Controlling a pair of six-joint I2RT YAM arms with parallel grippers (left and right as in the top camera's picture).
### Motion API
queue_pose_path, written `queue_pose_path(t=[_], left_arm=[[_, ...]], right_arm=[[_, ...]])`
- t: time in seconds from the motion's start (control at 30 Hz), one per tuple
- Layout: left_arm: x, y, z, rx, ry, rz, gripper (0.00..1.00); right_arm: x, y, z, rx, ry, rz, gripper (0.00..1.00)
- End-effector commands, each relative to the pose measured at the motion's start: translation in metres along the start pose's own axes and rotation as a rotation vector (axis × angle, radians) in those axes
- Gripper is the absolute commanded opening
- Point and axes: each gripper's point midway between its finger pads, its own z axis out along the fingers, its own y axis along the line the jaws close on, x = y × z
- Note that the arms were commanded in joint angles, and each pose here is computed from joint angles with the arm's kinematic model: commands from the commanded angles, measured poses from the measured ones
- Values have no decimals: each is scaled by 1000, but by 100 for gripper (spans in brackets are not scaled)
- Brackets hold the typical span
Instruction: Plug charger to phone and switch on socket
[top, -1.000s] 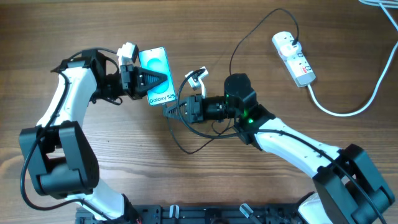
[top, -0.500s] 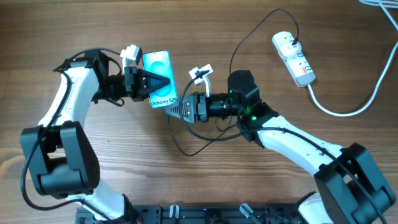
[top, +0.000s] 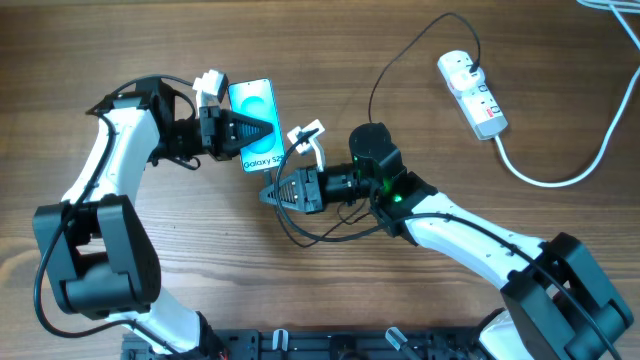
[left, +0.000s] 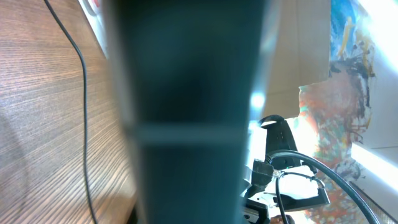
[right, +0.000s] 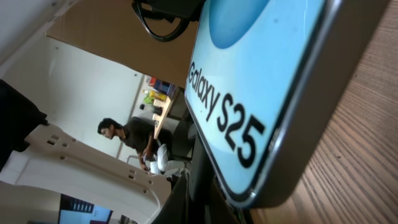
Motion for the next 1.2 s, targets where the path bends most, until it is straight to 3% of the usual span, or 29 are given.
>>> queue_pose_path(t=[0.0, 0.13, 0.17, 0.2, 0.23, 0.27, 0.3, 0.33, 0.4, 0.47, 0.57, 0.67, 0.87, 1.07, 1.13, 1.17], left_arm=[[0, -11, 1, 37, -9, 27, 4], [2, -12, 6, 39, 5, 28, 4], [3, -12, 7, 40, 9, 28, 4], [3, -12, 7, 40, 10, 29, 4], [3, -12, 7, 40, 10, 28, 4], [3, -12, 7, 40, 10, 28, 4], [3, -12, 7, 40, 10, 28, 4], [3, -12, 7, 40, 10, 28, 4], [4, -10, 7, 31, 14, 27, 4], [7, -5, 8, -3, 29, 14, 4], [13, -1, 14, -30, 60, 8, 4], [16, -1, 18, -27, 75, 9, 4], [21, 0, 25, -36, 103, 19, 4], [21, 6, 25, -65, 113, 32, 4], [21, 6, 25, -65, 113, 33, 4], [21, 6, 25, -66, 113, 36, 5]], right_arm=[[-20, -4, 0, 29, -84, -23, 4], [-37, -2, -8, 24, -150, -24, 4], [-40, -3, -11, 28, -160, -20, 22], [-42, -4, -13, 31, -166, -15, 50], [-44, -6, -14, 34, -171, -15, 86], [-45, -7, -16, 37, -172, -19, 99], [-46, -8, -18, 38, -173, -25, 100], [-47, -9, -20, 42, -175, -30, 99], [-48, -16, -24, 62, -177, -37, 88], [-48, -21, -27, 78, -178, -42, 67], [-49, -21, -27, 81, -179, -53, 57], [-49, -21, -27, 80, -178, -52, 35], [-34, -10, -25, 14, -92, -51, 35], [-22, -2, -24, -38, -23, -46, 17], [-22, -2, -24, -37, -24, -47, 5], [-22, -2, -24, -35, -27, -47, 4]])
